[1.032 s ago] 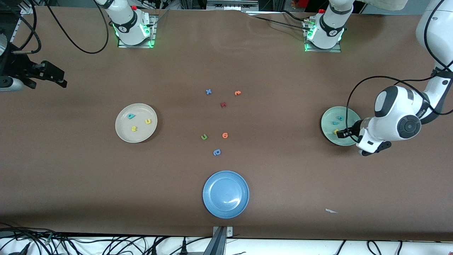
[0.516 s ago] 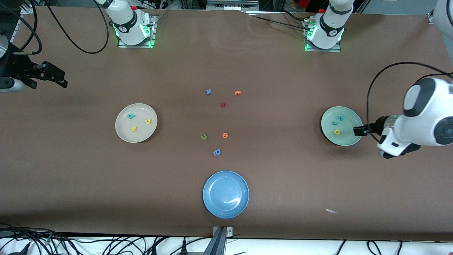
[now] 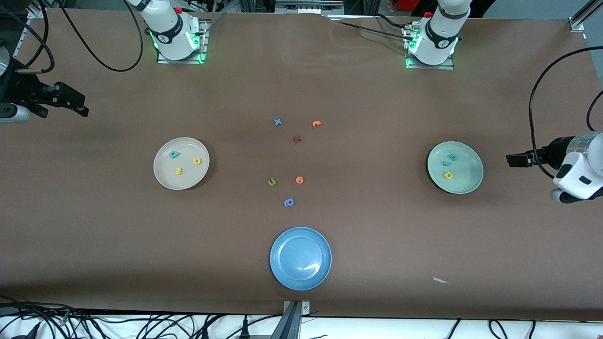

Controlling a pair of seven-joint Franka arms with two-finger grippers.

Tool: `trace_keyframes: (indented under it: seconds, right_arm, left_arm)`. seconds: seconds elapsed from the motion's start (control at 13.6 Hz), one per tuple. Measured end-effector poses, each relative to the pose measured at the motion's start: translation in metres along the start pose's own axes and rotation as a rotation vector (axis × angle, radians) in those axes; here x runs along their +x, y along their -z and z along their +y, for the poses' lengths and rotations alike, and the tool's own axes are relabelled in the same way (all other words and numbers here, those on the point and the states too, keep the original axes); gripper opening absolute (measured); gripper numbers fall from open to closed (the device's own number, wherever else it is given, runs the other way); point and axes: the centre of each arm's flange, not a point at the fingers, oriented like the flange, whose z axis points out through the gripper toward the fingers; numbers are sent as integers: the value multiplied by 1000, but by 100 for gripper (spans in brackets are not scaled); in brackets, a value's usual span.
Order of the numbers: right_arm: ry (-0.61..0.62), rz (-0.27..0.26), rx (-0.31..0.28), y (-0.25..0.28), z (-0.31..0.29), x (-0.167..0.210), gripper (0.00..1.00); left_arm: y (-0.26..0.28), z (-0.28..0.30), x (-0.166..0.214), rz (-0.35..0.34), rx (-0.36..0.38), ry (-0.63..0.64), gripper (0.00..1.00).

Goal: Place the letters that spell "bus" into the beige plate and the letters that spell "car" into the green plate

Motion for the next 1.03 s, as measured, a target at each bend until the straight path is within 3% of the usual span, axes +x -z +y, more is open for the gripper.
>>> trace_keyframes:
  seconds: [0.52, 0.81, 1.03]
  right_arm:
    - [0, -1, 0, 0, 0, 0, 100]
    - [0, -1, 0, 0, 0, 0, 100]
    - [0, -1, 0, 0, 0, 0, 100]
  left_arm:
    - [25, 34, -9, -17, 89, -86, 100]
    - [31, 29, -11, -56, -19, -24, 100]
    - [56, 15, -22, 7, -79, -10, 99]
